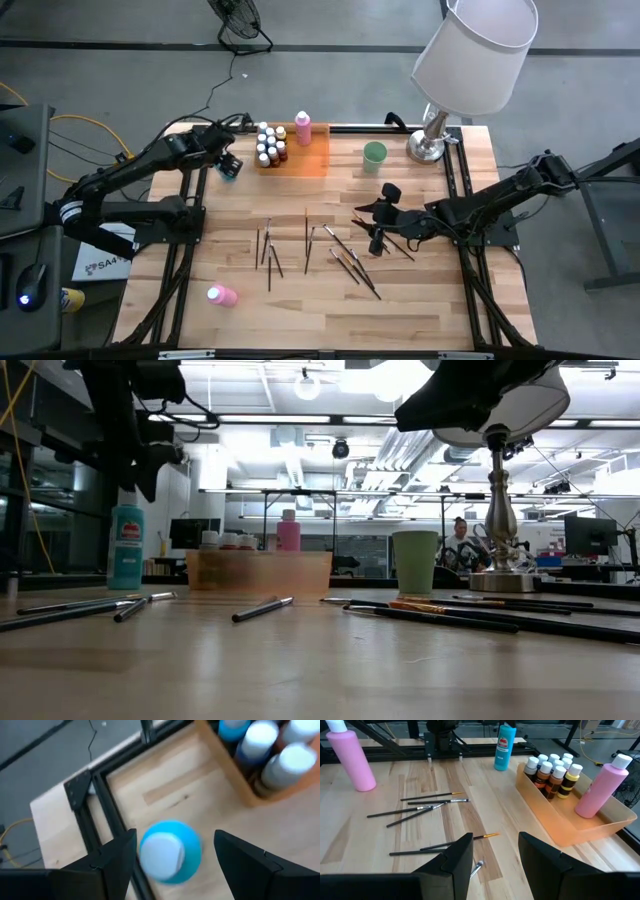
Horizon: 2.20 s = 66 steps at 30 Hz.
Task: Pick & Place Paint Supplies
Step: Put the large light blue paint bottle into the orange bin
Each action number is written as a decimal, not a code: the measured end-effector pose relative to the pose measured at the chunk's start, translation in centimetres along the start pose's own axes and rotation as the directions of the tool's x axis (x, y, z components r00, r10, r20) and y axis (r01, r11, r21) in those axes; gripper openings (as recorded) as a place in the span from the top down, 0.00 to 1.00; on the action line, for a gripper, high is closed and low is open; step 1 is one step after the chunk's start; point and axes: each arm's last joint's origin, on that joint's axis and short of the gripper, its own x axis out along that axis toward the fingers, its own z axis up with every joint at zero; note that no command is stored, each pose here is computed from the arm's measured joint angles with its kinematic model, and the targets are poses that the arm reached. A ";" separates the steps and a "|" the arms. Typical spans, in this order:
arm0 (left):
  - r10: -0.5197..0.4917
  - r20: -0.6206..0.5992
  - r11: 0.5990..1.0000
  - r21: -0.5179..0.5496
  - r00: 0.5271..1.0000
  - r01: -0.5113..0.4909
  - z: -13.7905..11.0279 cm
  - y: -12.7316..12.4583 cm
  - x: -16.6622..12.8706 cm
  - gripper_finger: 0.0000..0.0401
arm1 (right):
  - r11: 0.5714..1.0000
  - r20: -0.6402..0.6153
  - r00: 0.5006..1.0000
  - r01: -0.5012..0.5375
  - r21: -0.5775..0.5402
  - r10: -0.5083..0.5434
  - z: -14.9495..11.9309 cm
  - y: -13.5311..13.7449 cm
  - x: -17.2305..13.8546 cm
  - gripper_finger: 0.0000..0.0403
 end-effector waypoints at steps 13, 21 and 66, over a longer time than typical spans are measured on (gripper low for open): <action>0.005 -0.045 1.000 -0.024 0.999 -0.006 -0.4 0.1 0.0 0.39 | 1.000 0.000 1.000 0.000 0.000 0.000 0.0 0.0 0.0 0.62; 0.011 -0.056 1.000 -0.026 0.998 -0.013 -0.6 0.2 0.0 0.60 | 1.000 0.000 1.000 0.000 0.000 0.000 0.0 0.0 0.0 0.62; -0.338 0.154 0.930 0.209 0.929 0.303 7.3 -1.3 -5.6 0.72 | 0.938 0.229 0.916 -0.346 0.033 0.330 -4.1 -4.5 -5.6 0.62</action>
